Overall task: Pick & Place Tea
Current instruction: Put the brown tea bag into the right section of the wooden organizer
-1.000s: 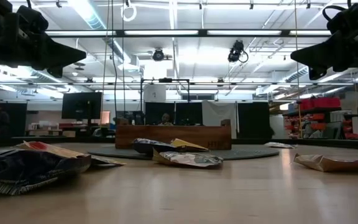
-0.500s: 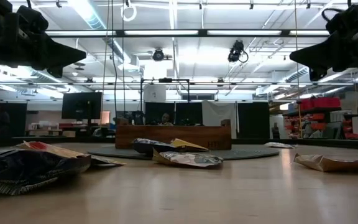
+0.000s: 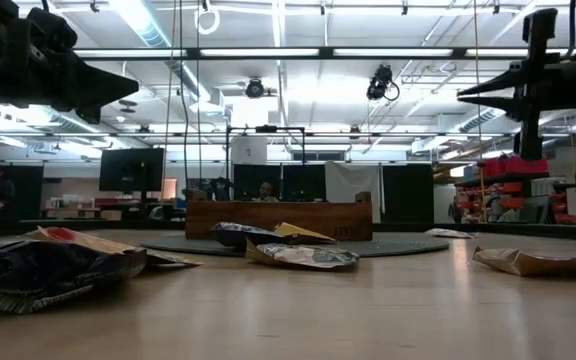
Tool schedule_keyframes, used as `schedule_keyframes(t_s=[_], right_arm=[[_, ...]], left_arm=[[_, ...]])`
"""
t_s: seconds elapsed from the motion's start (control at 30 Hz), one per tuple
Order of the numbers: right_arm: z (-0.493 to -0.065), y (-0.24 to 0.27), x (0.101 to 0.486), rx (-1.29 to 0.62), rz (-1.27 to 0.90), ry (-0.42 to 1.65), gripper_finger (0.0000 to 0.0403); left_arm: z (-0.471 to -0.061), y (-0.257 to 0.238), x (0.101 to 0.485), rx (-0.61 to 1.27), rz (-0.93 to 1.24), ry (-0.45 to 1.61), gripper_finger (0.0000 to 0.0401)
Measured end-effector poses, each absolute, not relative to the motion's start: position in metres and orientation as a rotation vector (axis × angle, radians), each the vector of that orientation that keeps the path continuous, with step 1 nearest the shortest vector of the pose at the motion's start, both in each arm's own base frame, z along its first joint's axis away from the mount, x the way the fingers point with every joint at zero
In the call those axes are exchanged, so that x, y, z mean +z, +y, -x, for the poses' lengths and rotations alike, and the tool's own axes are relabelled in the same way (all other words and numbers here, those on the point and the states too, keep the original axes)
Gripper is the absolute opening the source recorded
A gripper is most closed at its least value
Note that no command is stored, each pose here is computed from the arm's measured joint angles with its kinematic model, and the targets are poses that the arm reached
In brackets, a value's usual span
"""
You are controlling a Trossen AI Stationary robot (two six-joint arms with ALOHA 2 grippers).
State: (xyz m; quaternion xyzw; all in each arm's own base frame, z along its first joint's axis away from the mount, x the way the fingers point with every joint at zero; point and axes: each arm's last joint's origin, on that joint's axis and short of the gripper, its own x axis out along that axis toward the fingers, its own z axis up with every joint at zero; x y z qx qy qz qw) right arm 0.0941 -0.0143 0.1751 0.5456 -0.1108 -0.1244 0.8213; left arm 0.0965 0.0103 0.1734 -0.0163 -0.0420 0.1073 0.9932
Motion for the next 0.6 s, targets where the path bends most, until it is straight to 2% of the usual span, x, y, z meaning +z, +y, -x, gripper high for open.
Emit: schedule_keyframes(t_s=[0.1,0.17,0.37,0.6], right_arm=[[-0.094,-0.015,0.175,-0.268,-1.246,-0.257,0.0031],[-0.094,-0.015,0.175,-0.269,-1.226,-0.252,0.0031],[-0.093,-0.016,0.181,-0.282,-1.261,-0.349,0.0031],[-0.094,-0.015,0.182,-0.251,-1.182,-0.317,0.0031]], left_arm=[[-0.096,0.009,0.179,0.186,0.245,-0.160,0.0018],[-0.096,0.010,0.180,0.194,0.326,-0.187,0.0018],[-0.094,0.010,0.188,0.172,0.407,-0.281,0.0018],[-0.091,0.010,0.197,0.155,0.414,-0.372,0.0018]])
